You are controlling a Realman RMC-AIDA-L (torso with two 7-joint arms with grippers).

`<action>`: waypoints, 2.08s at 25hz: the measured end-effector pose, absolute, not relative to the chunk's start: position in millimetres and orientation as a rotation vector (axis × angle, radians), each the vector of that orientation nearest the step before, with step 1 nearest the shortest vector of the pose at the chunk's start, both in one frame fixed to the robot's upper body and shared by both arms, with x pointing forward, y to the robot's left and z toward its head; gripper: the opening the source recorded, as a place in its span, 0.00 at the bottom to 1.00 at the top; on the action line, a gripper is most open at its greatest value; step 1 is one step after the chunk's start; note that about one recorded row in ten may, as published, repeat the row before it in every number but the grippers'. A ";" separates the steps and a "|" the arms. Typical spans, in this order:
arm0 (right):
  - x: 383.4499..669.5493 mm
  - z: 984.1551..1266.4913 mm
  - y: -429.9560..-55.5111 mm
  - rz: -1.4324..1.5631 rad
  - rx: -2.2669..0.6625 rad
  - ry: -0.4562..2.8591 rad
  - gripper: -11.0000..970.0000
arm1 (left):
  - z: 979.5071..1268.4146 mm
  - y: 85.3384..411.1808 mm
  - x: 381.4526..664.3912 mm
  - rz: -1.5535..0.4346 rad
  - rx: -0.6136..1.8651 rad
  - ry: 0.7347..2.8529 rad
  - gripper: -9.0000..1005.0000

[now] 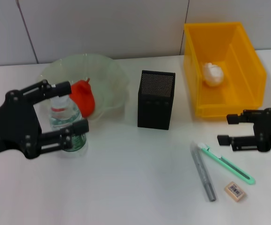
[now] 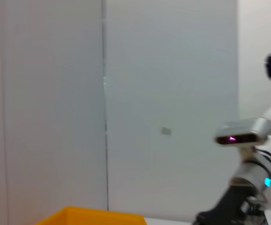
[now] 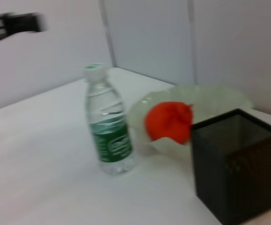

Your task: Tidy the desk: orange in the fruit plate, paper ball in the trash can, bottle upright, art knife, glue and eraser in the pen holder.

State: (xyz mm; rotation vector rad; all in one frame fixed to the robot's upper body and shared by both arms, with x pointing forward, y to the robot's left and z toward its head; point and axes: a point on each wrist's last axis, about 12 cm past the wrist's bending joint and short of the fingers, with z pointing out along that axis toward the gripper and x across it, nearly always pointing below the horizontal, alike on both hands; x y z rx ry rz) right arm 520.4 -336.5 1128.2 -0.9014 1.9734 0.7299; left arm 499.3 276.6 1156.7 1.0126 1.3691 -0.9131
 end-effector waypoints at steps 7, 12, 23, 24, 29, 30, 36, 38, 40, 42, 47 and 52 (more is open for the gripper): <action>544.7 1148.6 -327.5 0.671 -0.888 2.072 0.79 | 1131.8 275.3 494.2 -0.941 1.033 1.444 0.83; 554.0 1159.1 -321.1 0.686 -0.864 2.070 0.79 | 1117.1 272.5 494.7 -0.963 1.052 1.506 0.83; 570.5 1192.5 -290.2 0.555 -0.978 2.176 0.79 | 1096.0 265.9 505.8 -0.949 1.137 1.572 0.83; 573.0 1194.4 -286.2 0.532 -0.982 2.208 0.79 | 1095.2 264.8 506.1 -0.950 1.145 1.577 0.83; 582.1 1195.2 -269.5 0.464 -0.993 2.335 0.79 | 1092.5 262.0 506.1 -0.966 1.134 1.580 0.83; 583.7 1194.7 -265.5 0.438 -1.010 2.365 0.79 | 1092.1 261.5 506.1 -0.970 1.130 1.580 0.83; 591.3 1190.3 -242.4 0.268 -1.093 2.543 0.79 | 1089.5 259.8 504.8 -0.991 1.124 1.579 0.83; 591.8 1187.8 -233.1 0.225 -1.133 2.582 0.79 | 1089.0 258.9 504.3 -0.998 1.128 1.576 0.83; 592.4 1186.1 -224.5 0.191 -1.170 2.605 0.79 | 1088.2 258.4 503.7 -1.005 1.123 1.576 0.83; 592.7 1184.3 -217.7 0.169 -1.199 2.622 0.79 | 1087.7 258.3 503.3 -1.011 1.114 1.576 0.83; 594.7 1179.4 -214.4 0.071 -1.216 2.662 0.79 | 1086.7 258.6 501.7 -1.014 1.109 1.575 0.83; 595.6 1176.0 -215.0 0.069 -1.205 2.669 0.79 | 1086.4 258.8 500.6 -1.013 1.117 1.568 0.83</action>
